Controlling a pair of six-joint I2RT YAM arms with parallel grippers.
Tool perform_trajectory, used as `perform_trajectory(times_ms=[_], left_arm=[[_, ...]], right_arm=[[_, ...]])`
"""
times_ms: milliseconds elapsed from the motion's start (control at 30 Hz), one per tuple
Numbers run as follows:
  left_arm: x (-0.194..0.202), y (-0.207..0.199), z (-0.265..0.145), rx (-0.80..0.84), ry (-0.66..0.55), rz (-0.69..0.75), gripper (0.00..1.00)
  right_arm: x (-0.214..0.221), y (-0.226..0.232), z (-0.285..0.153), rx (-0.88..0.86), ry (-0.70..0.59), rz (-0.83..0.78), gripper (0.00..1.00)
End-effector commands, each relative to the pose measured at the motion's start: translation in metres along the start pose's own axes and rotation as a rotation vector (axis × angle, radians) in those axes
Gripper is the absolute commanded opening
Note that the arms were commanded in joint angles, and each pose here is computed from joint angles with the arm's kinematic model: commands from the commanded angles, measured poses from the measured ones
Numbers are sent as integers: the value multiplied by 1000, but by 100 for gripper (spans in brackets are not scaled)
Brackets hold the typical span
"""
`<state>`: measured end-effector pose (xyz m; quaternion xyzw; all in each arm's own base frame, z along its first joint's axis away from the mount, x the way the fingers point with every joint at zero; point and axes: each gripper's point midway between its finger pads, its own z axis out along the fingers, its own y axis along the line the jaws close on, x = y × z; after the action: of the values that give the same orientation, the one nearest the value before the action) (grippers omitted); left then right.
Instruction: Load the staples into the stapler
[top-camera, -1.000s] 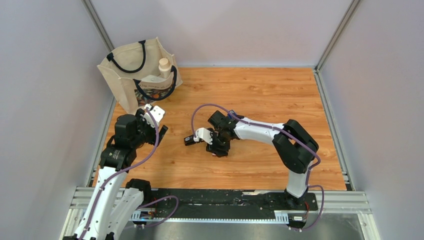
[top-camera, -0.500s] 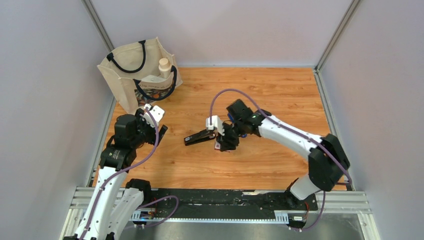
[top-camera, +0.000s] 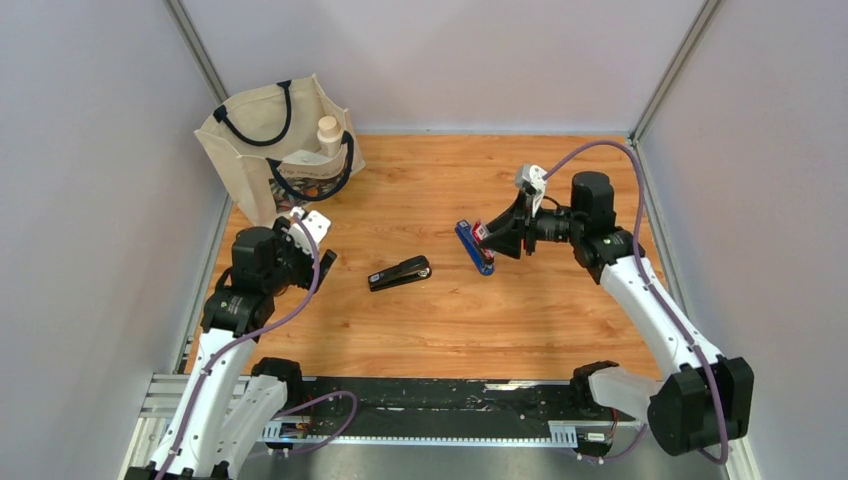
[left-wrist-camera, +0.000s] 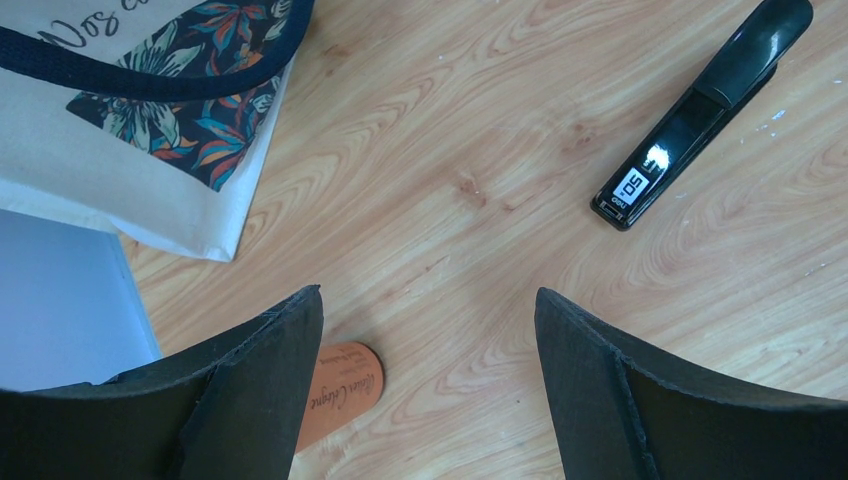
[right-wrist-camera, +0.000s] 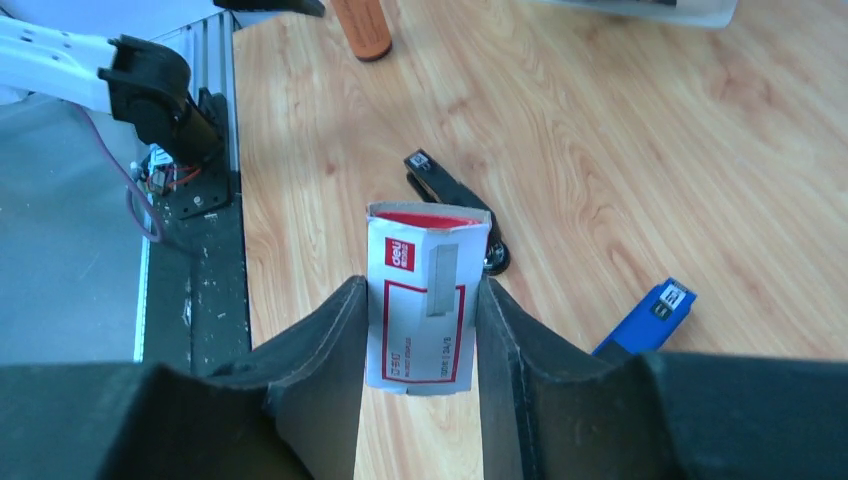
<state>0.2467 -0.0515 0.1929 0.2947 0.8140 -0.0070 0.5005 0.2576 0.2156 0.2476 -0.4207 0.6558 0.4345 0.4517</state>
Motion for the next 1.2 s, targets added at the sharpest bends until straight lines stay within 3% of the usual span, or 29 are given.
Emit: perform_trajectory(times_ms=[0, 67, 133, 233, 300, 367, 467, 667, 767, 1167], left_arm=[[-5, 1, 1, 1, -21, -16, 85], [-6, 2, 0, -5, -22, -17, 85], [-6, 2, -1, -5, -25, -16, 85], [-7, 2, -2, -8, -35, -14, 85], [-7, -1, -1, 12, -30, -18, 85], [-6, -4, 0, 29, -23, -19, 84], [-6, -4, 1, 30, -27, -17, 84], [-5, -6, 1, 40, -21, -16, 84], [-5, -4, 1, 31, -22, -15, 84], [0, -5, 7, 42, 4, -19, 84]], right_arm=[[-52, 27, -8, -19, -144, -82, 40], [-40, 26, 1, -44, -140, -91, 39], [-47, 16, -14, 49, -84, -111, 40], [-40, -2, -15, 139, -142, -75, 39], [-22, -6, -6, 114, -92, 21, 38], [-35, -10, -16, 131, -87, 132, 37], [-64, -19, -27, 145, -256, 251, 42], [-9, -86, -30, 390, -171, 588, 43], [12, -113, -37, 432, -169, 729, 43], [55, -151, -53, 562, -118, 904, 42]])
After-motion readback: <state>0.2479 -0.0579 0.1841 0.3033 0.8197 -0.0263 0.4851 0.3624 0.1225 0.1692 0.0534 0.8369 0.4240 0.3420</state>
